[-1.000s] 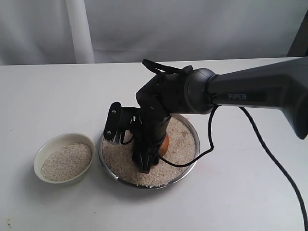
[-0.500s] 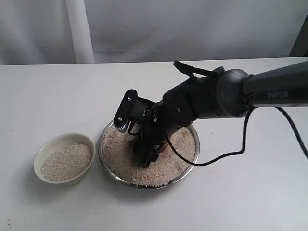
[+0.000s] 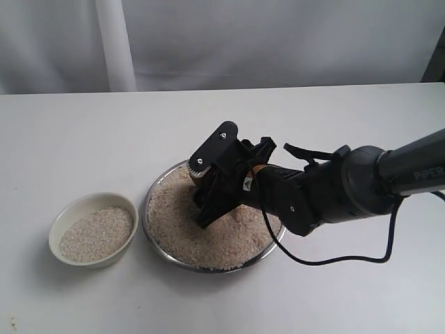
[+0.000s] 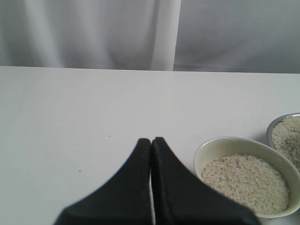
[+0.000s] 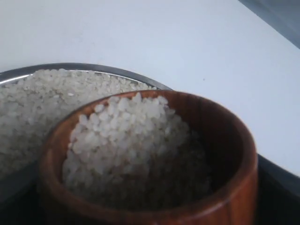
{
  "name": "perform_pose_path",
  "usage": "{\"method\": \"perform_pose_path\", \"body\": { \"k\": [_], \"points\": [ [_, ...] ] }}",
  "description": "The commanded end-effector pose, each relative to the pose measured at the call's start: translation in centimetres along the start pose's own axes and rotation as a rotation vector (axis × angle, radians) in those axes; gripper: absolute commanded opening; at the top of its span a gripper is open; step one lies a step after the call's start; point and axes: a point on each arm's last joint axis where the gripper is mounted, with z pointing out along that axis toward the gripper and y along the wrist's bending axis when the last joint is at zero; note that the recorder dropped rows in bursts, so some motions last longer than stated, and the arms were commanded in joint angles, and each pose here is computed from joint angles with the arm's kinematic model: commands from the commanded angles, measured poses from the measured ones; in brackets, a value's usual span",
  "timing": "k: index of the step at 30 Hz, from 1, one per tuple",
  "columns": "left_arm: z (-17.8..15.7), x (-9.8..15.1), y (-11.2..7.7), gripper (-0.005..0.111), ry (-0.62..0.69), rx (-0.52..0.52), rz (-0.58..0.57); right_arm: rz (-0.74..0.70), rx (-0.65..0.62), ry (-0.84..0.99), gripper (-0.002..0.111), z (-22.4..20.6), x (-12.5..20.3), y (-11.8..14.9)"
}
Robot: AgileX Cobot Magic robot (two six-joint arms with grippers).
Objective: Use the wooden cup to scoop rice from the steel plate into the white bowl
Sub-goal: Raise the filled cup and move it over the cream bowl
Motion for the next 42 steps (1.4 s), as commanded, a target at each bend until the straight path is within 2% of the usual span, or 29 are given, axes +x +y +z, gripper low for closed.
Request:
{"method": "perform_pose_path", "body": {
  "k": [1,7,11,18,22,28,35,42],
  "points": [
    [-0.1,-0.3,-0.1,0.0,-0.019,0.006,-0.006,-0.012,0.015,-0.051,0.0,-0.4,-0.7,-0.3],
    [-0.1,-0.3,-0.1,0.0,-0.019,0.006,-0.006,-0.059,0.011,-0.094,0.0,-1.7,-2.3,-0.6],
    [-0.1,-0.3,-0.1,0.0,-0.019,0.006,-0.006,-0.124,0.009,-0.157,0.0,-3.7,-4.8,-1.3],
    [-0.1,-0.3,-0.1,0.0,-0.019,0.006,-0.006,-0.283,-0.057,-0.118,0.0,-5.0,-9.9,-1.0],
    [-0.1,-0.3,-0.1,0.0,-0.019,0.006,-0.006,-0.418,-0.09,-0.096,0.0,-4.8,-13.1,0.4],
    [-0.1,-0.3,-0.1,0.0,-0.019,0.006,-0.006,-0.641,-0.105,0.011,0.0,-2.7,-15.4,2.9],
    [-0.1,-0.3,-0.1,0.0,-0.019,0.006,-0.006,-0.789,-0.126,0.102,0.0,0.5,-15.6,6.6],
    [-0.1,-0.3,-0.1,0.0,-0.019,0.006,-0.006,-1.025,-0.096,0.11,0.0,1.8,-15.1,9.4]
  ]
}}
